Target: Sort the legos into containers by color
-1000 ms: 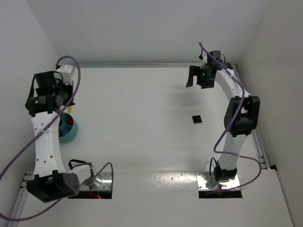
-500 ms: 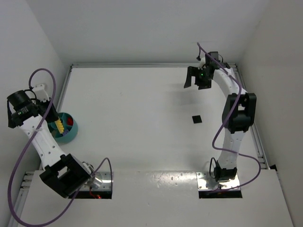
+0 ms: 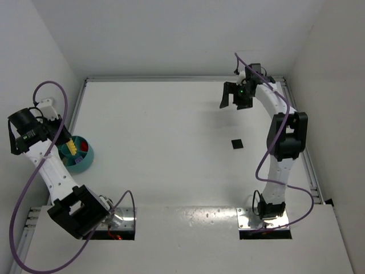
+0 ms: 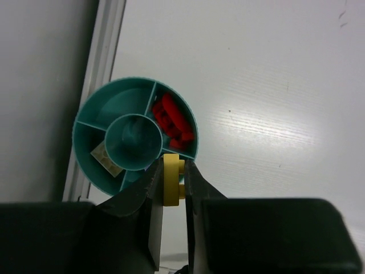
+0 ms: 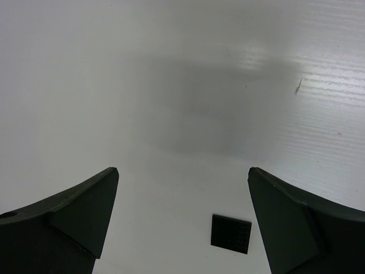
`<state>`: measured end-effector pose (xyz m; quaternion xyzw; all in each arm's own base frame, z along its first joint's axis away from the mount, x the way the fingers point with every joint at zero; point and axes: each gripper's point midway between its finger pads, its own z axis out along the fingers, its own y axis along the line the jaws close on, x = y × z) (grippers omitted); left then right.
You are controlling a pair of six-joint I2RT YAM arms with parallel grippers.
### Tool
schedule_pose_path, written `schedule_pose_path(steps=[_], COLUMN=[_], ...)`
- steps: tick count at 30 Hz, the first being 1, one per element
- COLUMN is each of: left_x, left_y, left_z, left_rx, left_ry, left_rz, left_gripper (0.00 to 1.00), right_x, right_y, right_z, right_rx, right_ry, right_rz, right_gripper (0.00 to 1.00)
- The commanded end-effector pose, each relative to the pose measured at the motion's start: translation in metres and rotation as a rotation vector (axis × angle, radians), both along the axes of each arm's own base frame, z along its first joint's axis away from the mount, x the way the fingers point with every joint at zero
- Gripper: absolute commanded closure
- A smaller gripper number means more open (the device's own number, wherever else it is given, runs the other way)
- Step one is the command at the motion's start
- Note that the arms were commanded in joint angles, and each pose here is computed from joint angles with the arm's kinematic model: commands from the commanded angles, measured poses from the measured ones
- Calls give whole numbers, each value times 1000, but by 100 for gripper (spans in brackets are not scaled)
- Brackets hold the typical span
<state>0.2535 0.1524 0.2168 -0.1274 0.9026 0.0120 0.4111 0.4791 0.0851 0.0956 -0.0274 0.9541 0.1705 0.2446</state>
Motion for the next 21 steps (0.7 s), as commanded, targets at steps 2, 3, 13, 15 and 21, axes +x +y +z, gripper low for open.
schedule_pose_path(steps=[2, 3, 13, 15, 21], left_x=[7, 6, 17, 20, 22], left_y=[17, 22, 34, 36, 38], left_z=[32, 28, 17, 15, 6], left_rx=[89, 94, 103, 95, 80], left_ry=[-77, -60, -58, -60, -44], left_rz=[43, 60, 68, 75, 75], left_gripper=[100, 100, 100, 100, 100], right_x=[-2, -2, 2, 2, 2], right_y=[3, 3, 3, 3, 3], right_z=[8, 8, 14, 14, 14], right_rx=[2, 2, -2, -2, -2], right_ry=[-31, -31, -52, -52, -52], right_rz=[25, 25, 32, 32, 32], right_gripper=[4, 4, 4, 4, 4])
